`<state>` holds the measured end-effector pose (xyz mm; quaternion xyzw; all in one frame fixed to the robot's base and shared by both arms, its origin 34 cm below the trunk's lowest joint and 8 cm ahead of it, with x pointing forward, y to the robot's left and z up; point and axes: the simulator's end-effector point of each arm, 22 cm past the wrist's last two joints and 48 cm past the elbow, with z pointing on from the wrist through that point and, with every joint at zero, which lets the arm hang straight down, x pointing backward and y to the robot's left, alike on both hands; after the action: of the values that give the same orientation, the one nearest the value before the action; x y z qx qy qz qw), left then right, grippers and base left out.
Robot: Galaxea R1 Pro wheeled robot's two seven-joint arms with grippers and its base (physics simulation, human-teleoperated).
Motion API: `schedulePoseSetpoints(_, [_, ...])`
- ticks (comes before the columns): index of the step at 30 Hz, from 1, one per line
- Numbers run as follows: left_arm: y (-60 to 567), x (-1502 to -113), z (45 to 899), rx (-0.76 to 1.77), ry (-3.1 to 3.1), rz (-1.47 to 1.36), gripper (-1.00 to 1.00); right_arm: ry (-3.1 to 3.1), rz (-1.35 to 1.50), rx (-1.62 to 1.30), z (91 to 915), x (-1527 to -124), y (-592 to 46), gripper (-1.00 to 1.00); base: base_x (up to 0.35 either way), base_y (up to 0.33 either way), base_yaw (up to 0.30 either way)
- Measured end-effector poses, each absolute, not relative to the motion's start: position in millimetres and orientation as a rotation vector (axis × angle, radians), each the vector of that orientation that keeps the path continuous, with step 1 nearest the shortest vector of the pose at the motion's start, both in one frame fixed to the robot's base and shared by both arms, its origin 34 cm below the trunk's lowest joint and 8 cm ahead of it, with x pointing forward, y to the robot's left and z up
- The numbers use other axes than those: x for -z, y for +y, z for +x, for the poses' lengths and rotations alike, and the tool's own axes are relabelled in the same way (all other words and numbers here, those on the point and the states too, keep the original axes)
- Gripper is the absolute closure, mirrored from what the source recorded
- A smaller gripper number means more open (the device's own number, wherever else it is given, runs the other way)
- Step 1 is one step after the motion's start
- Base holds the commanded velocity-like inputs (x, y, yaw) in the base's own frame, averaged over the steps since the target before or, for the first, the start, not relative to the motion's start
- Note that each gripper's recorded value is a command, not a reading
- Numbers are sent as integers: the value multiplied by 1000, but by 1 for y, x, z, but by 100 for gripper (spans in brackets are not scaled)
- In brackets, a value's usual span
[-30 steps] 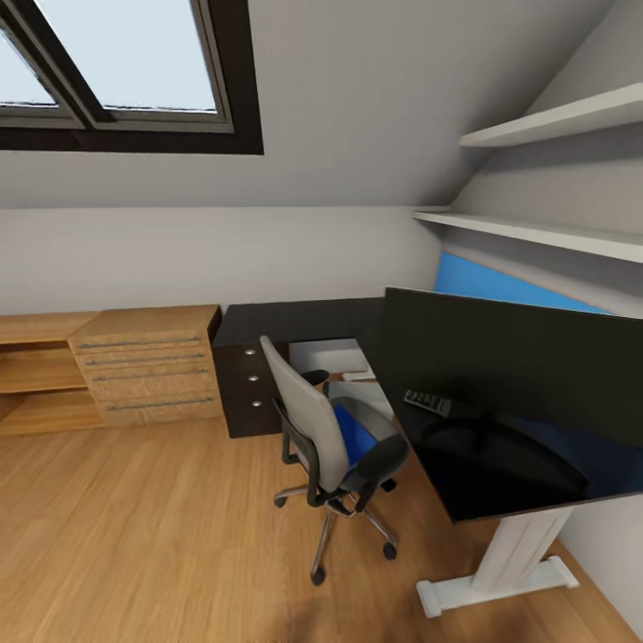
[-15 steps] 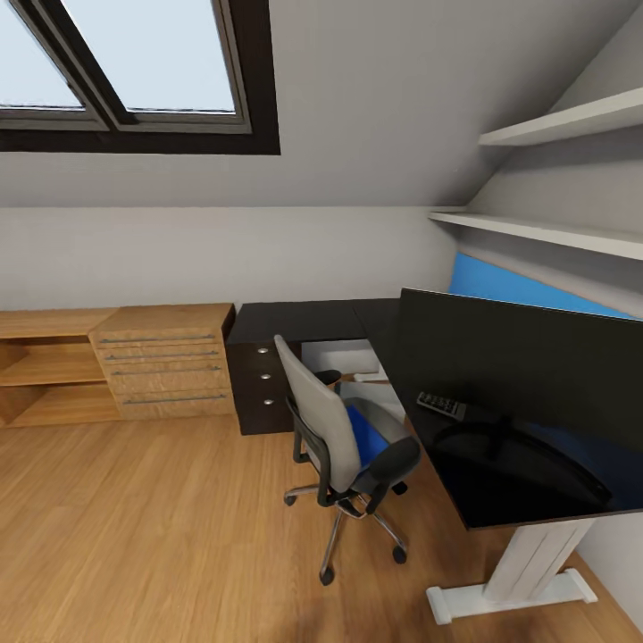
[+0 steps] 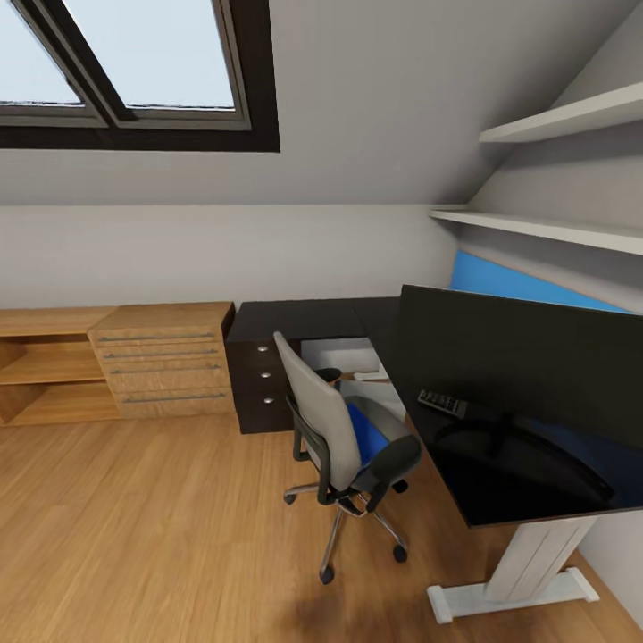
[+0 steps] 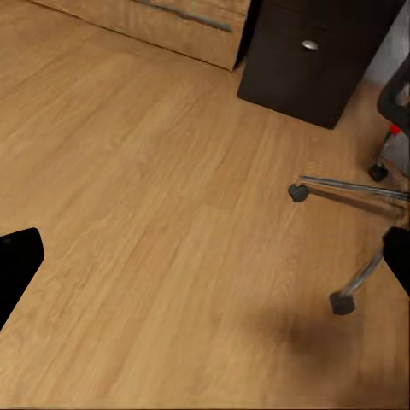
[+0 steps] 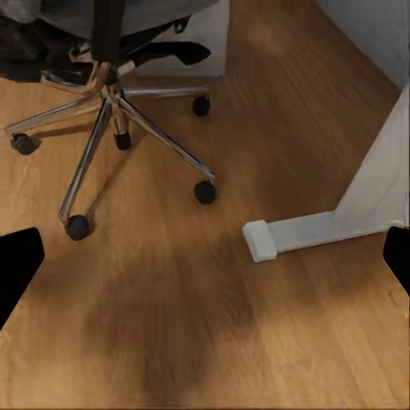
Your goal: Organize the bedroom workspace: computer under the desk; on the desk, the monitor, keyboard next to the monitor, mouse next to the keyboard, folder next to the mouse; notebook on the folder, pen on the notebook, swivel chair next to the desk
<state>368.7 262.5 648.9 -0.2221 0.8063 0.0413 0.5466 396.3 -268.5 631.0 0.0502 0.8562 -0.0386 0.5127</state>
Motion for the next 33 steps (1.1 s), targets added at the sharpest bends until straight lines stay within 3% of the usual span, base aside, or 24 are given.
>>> schedulePoseSetpoints(12, [256,-638,462,-243,2218,-363,-100,2088,143,88,560,-651,-272,-100,0,0,0])
schedulePoseSetpoints(20, [236,-691,543,-205,2352,-298,-100,2119,169,86,648,-666,-266,-100,0,0,0])
schedulePoseSetpoints(33, [194,-748,598,2,2225,-317,-100,2126,175,61,689,-669,-257,-100,0,0,0])
